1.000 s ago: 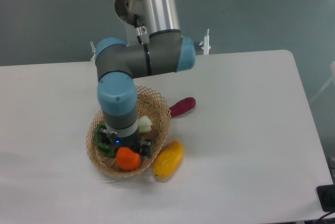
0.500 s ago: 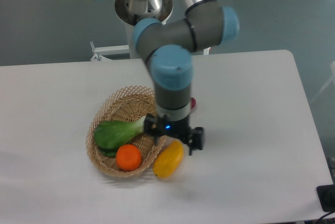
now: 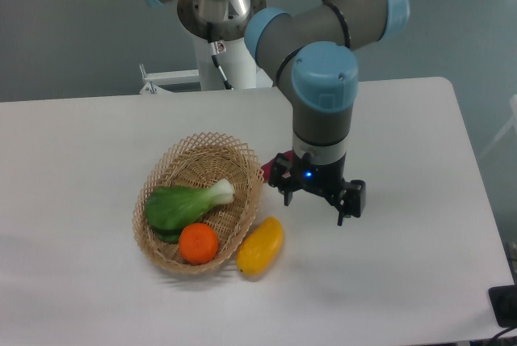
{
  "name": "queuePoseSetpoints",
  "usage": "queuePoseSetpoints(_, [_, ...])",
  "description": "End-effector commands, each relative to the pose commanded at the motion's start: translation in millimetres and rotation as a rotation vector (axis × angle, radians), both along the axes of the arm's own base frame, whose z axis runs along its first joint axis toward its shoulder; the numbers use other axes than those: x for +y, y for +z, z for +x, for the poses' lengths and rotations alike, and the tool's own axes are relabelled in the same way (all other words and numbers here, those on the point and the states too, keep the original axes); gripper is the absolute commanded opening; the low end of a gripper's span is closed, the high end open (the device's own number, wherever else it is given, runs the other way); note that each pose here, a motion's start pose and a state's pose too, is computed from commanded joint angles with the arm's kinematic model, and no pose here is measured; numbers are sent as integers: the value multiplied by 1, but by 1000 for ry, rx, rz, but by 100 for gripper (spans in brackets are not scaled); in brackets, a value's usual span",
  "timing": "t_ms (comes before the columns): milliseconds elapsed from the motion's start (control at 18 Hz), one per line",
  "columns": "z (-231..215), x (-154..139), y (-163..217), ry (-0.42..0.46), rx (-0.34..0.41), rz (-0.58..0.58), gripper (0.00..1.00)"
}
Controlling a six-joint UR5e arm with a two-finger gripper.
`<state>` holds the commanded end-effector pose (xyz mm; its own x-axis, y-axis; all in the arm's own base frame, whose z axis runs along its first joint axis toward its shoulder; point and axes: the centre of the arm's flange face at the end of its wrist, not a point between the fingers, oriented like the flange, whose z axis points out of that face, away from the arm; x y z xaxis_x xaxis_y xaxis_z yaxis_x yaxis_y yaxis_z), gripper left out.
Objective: Place the orange in the basket
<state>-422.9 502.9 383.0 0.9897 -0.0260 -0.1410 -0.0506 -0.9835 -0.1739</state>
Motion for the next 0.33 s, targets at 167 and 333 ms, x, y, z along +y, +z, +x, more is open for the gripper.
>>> queuePoseSetpoints(167, [-5,-7,1,-37,-8,-2,100])
queuePoseSetpoints(333, [-8,-18,14,-24,-11,17,100])
